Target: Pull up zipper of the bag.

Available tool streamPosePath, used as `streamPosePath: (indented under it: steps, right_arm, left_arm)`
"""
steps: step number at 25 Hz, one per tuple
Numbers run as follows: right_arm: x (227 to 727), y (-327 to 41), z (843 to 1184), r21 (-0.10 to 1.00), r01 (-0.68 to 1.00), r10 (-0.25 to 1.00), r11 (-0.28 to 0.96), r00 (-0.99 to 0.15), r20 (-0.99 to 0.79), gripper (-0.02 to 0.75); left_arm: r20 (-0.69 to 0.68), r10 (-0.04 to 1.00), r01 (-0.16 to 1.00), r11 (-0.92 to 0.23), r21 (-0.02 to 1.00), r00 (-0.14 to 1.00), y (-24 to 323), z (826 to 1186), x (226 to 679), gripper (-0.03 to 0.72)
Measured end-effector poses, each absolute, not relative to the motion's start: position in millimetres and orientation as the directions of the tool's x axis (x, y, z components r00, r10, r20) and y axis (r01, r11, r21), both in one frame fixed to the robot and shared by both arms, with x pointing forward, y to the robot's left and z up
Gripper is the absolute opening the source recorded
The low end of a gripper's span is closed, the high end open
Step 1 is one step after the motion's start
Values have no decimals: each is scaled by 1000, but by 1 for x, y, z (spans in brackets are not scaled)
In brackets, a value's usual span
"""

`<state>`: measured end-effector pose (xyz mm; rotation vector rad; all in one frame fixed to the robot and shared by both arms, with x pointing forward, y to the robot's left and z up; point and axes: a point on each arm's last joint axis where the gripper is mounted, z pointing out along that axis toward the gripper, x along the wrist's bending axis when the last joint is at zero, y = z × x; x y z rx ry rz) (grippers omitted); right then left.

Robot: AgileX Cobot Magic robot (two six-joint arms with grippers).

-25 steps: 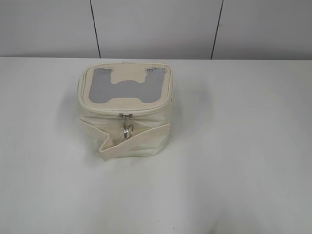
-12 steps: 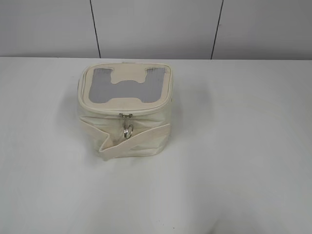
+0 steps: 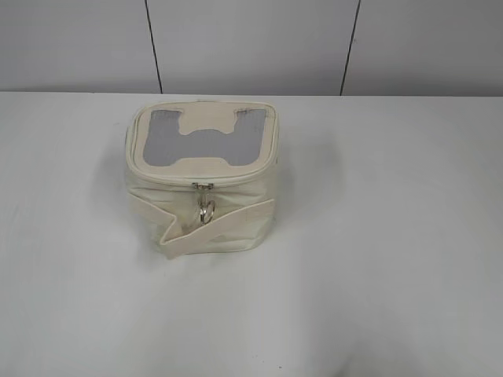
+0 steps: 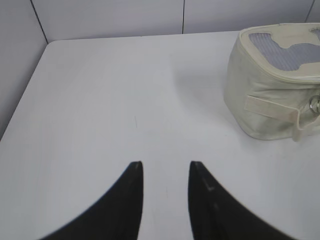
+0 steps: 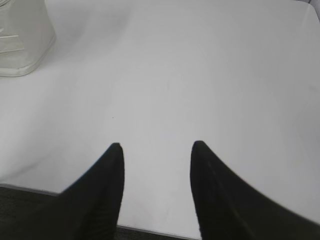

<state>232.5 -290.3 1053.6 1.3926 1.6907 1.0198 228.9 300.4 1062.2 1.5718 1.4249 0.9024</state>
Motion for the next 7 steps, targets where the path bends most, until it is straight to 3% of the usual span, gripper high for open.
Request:
streamPosePath:
  steps: [7]
  right_arm:
    - [233, -290, 1054, 899, 425, 985, 108, -167, -39, 354]
  left_arm:
    - [-13, 994, 413, -32, 910, 106, 300, 1062, 229, 238]
